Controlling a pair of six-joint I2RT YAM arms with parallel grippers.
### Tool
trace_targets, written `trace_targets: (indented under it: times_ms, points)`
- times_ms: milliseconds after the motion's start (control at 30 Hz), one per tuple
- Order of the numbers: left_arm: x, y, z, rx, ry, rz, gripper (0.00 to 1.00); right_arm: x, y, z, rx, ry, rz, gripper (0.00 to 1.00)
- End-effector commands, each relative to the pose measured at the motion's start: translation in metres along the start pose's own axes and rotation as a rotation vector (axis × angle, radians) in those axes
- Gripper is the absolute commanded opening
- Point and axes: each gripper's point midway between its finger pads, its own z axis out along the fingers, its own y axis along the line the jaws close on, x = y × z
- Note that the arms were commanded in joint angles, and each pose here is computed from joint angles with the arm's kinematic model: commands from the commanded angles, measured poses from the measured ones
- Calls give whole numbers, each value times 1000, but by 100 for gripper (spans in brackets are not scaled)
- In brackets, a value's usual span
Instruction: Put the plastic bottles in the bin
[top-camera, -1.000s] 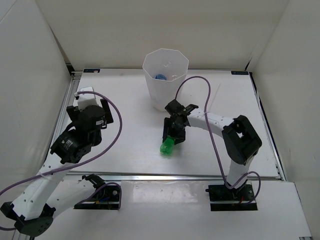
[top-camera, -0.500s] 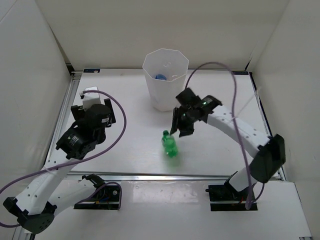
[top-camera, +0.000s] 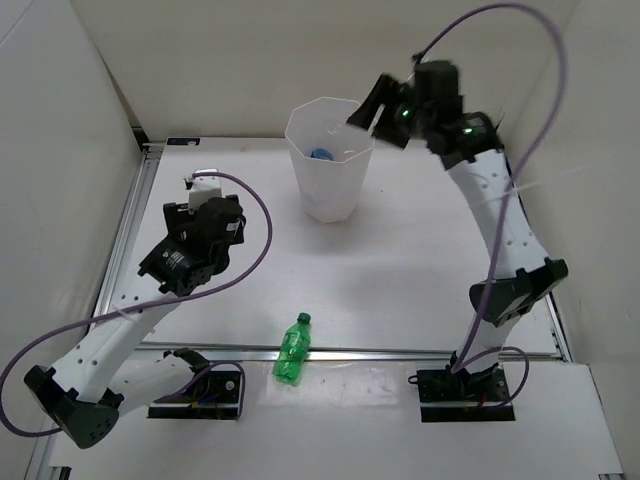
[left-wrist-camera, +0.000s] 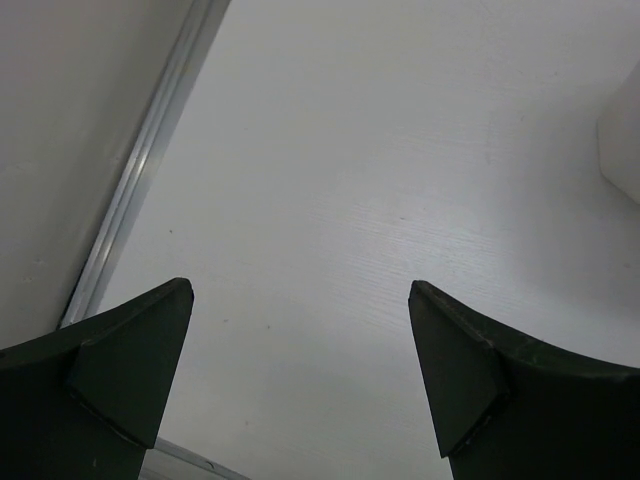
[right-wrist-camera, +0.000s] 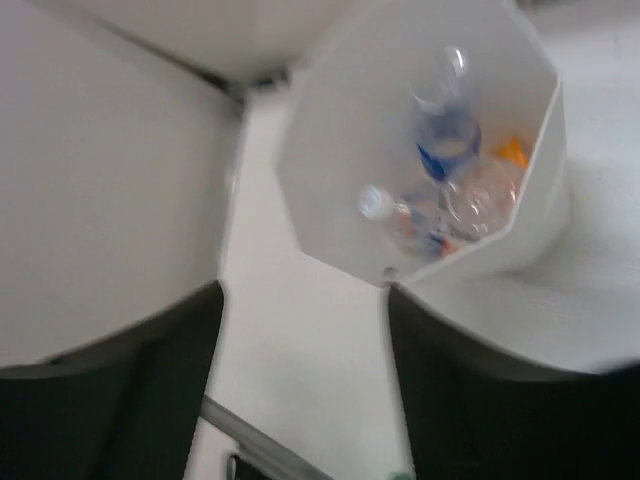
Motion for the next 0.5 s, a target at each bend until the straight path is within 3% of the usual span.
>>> trace_targets:
  times_ms: [0, 100, 133, 167, 233, 333, 400, 467]
  points:
    - [24, -16, 14, 51, 91, 0, 100, 76, -4, 18, -13, 194, -48, 77]
    - [59, -56, 10, 311, 285, -33, 100, 92, -17, 7, 13, 204, -75, 88]
    - [59, -73, 3, 418, 301, -27, 100, 96, -21, 7, 24, 219, -85, 89]
    - [64, -98, -16, 590, 357, -42, 100, 91, -24, 2, 32, 209, -80, 89]
    - [64, -121, -45, 786, 418, -59, 100, 91, -43, 0, 73, 221, -90, 91]
    - [76, -138, -71, 966, 498, -38, 100, 91, -50, -12, 85, 213, -83, 92]
    - [102, -149, -98, 1104, 637, 7, 100, 90, -62, -19, 109, 208, -71, 92]
    - [133, -150, -107, 1112, 780, 57, 100, 88, -67, -24, 121, 196, -69, 93]
